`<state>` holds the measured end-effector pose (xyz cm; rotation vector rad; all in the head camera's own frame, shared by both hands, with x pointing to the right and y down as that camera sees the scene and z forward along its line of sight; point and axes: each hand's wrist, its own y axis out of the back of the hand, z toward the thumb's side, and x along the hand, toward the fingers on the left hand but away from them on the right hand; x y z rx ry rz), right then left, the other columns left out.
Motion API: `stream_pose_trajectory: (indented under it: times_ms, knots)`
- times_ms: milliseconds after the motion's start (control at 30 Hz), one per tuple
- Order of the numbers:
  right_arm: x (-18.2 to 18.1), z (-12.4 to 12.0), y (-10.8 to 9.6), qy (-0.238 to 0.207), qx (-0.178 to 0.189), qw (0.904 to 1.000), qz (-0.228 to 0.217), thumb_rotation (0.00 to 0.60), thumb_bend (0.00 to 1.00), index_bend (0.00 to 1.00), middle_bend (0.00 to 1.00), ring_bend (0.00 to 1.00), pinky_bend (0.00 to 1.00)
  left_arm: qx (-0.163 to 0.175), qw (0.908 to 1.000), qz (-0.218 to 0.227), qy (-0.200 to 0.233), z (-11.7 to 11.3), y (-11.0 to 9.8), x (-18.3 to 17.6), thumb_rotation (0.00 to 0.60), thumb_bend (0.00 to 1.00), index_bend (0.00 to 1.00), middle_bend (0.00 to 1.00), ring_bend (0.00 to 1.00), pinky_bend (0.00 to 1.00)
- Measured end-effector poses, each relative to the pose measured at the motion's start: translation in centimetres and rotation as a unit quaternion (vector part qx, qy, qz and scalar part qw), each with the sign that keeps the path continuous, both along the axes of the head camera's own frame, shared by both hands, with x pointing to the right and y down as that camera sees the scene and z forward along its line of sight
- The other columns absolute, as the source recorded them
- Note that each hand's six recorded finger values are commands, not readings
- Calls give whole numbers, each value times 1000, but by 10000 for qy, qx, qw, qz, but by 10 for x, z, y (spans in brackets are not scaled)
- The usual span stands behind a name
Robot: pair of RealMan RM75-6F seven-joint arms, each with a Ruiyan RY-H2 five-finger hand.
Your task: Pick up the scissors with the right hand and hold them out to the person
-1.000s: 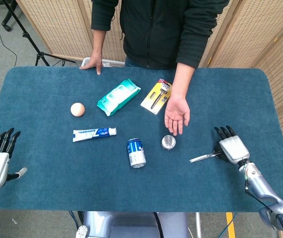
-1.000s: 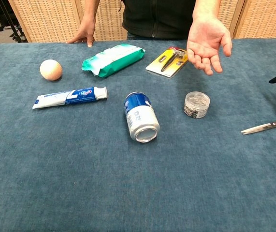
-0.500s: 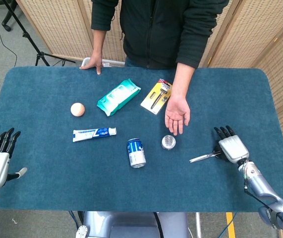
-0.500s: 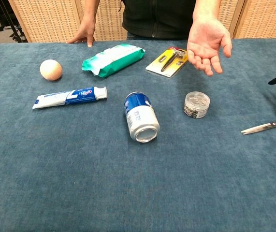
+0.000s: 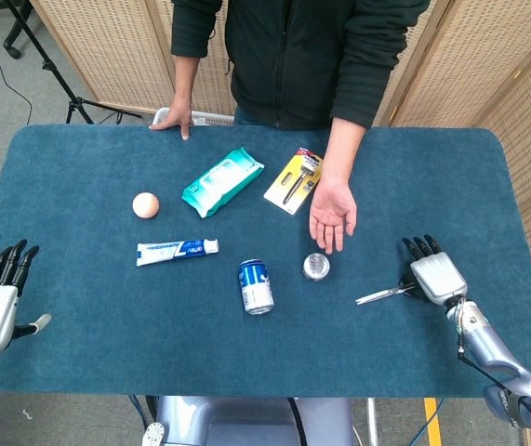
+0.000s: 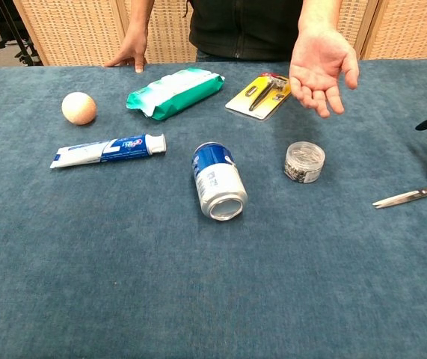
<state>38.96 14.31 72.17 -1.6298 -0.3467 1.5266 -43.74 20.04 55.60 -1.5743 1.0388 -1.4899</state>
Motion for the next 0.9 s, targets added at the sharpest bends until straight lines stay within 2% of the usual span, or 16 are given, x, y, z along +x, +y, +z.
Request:
stream_pose_trajectory:
  times_ms: [900]
  knots:
    - [1,9,1,224,-136,9997,-4,600,311,476,24,0,0,-10,10000,0,-6,1,0,0,600,0,0,0,0,0]
